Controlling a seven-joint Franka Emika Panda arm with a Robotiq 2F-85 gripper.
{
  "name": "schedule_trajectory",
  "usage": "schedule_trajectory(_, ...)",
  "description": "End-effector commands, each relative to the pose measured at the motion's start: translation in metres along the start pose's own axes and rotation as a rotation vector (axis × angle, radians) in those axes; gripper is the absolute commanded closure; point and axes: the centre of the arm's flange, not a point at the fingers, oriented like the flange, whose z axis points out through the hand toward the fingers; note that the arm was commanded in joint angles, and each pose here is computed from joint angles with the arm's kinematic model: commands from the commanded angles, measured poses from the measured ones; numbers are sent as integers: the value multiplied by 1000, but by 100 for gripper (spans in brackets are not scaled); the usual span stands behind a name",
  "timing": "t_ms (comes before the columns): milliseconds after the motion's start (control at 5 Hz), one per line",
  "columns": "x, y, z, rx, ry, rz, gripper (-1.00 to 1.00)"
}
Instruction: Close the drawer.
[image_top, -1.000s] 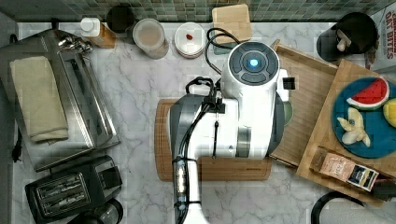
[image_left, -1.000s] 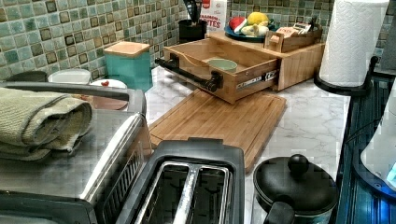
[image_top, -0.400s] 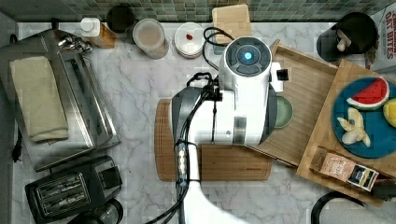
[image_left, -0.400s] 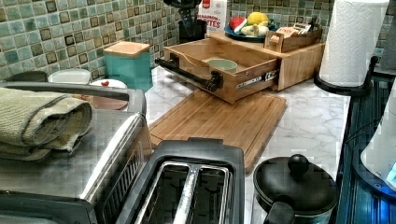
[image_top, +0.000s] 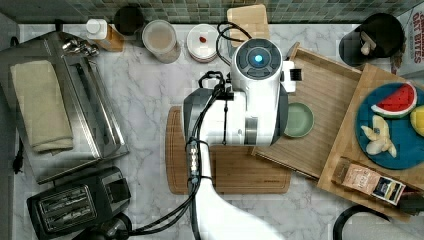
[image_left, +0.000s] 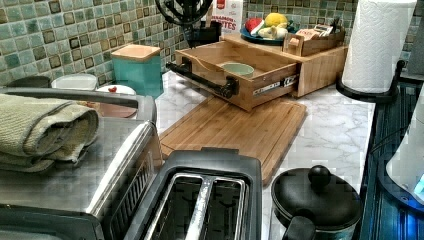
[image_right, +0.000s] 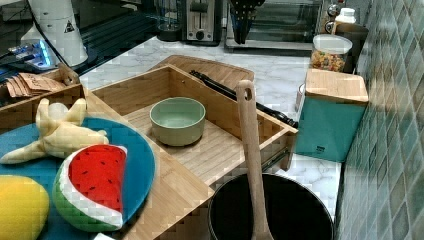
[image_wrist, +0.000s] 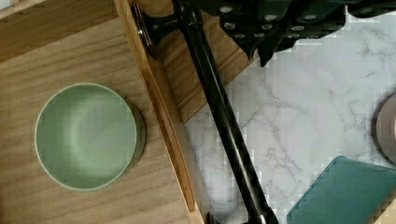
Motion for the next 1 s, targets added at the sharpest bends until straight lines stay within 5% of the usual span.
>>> schedule_trajectory(200, 4, -62, -41, 56, 66, -108, 100)
schedule_trajectory(600, 25, -77, -3, -63, 55, -269, 100)
schedule_trajectory(800, 19, -76, 16, -87, 116, -317, 100)
schedule_trajectory(1000, 22, -76, 37, -95, 129, -369, 100)
